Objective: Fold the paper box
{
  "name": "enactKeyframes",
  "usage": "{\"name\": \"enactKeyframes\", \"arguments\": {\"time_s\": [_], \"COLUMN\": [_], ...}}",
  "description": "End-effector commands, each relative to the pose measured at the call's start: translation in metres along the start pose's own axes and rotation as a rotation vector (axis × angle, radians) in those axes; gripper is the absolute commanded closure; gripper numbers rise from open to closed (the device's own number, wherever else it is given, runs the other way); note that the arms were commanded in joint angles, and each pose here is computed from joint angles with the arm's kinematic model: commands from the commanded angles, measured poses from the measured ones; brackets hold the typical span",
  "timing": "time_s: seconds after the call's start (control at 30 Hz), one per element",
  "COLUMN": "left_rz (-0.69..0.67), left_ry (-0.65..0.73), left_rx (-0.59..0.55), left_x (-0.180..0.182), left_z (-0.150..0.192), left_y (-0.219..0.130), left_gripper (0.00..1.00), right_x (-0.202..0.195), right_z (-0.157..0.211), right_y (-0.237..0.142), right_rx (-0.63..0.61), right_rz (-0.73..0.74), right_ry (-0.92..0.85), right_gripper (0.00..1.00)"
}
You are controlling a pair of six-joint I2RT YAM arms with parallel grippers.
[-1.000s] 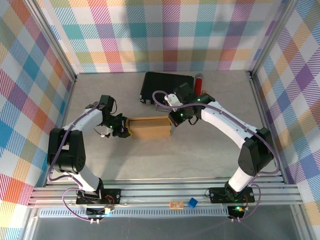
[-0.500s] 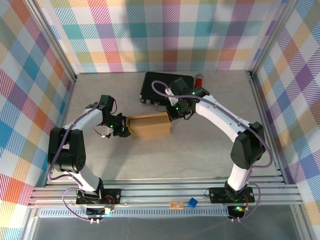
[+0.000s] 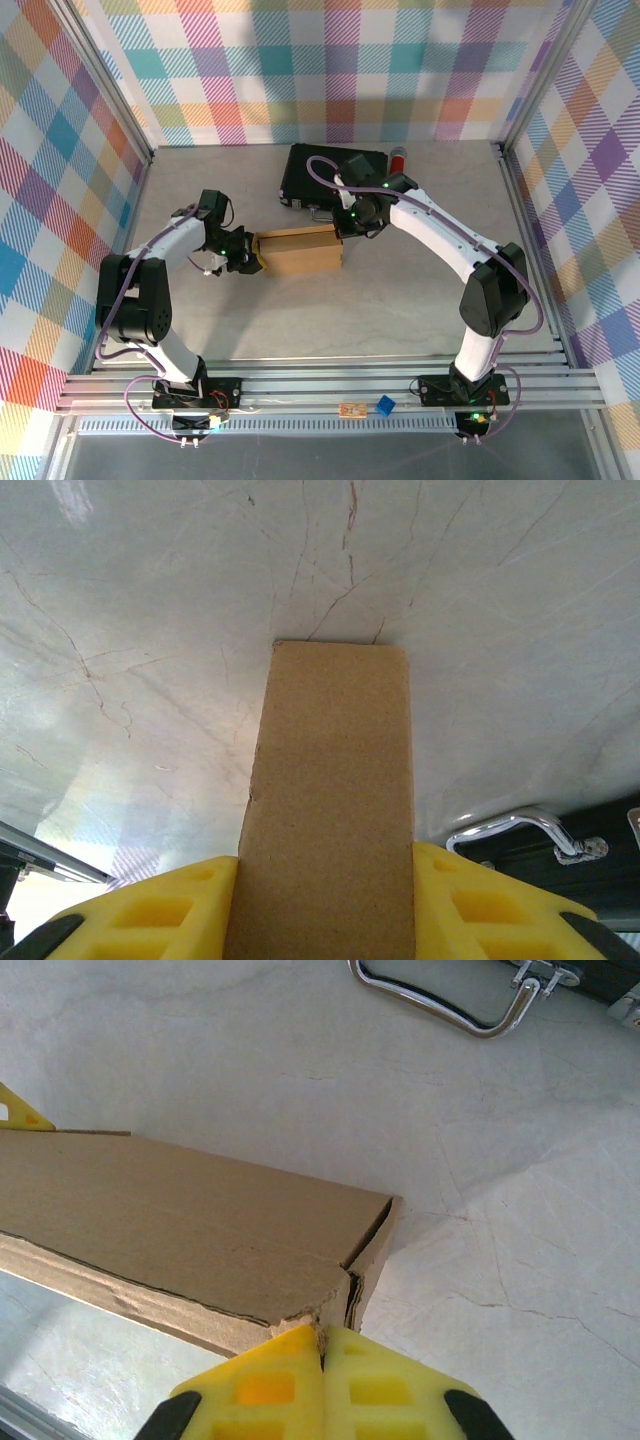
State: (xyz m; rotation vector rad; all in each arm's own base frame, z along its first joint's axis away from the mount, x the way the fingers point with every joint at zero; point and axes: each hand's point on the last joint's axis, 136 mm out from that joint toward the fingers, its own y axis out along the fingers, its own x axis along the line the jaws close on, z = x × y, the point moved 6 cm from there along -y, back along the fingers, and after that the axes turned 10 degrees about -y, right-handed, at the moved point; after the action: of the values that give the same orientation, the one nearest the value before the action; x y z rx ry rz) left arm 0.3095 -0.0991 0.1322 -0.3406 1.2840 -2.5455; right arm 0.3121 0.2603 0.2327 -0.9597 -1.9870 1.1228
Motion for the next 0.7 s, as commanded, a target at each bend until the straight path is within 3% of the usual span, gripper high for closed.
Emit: {"name": "enactKeyframes", "arguments": {"time_s": [0.0, 0.5, 0.67], "left_rz": [0.028, 0.027, 0.051], "left_ry": [-0.021, -0.014, 0.007], "left_rx": [-0.014, -0.004, 0.027], "left_x": [-0.012, -0.016, -0.023], "left_z": [-0.003, -0.006, -0.005], "left_y": [0.007, 0.010, 0.012], "left_gripper": [0.90, 0.86, 0.71], "right_x": [0.012, 0.003, 0.003], "right_z": [0.011, 0.028, 0.033], "right_y": [0.014, 0.030, 0.037], "right_rx": [0.042, -0.005, -0.006], "right_rz": [-0.031, 0.029, 0.056], "right_ry": [0.018, -0.010, -0.046], "right_gripper": [1.00, 1.00, 1.00]}}
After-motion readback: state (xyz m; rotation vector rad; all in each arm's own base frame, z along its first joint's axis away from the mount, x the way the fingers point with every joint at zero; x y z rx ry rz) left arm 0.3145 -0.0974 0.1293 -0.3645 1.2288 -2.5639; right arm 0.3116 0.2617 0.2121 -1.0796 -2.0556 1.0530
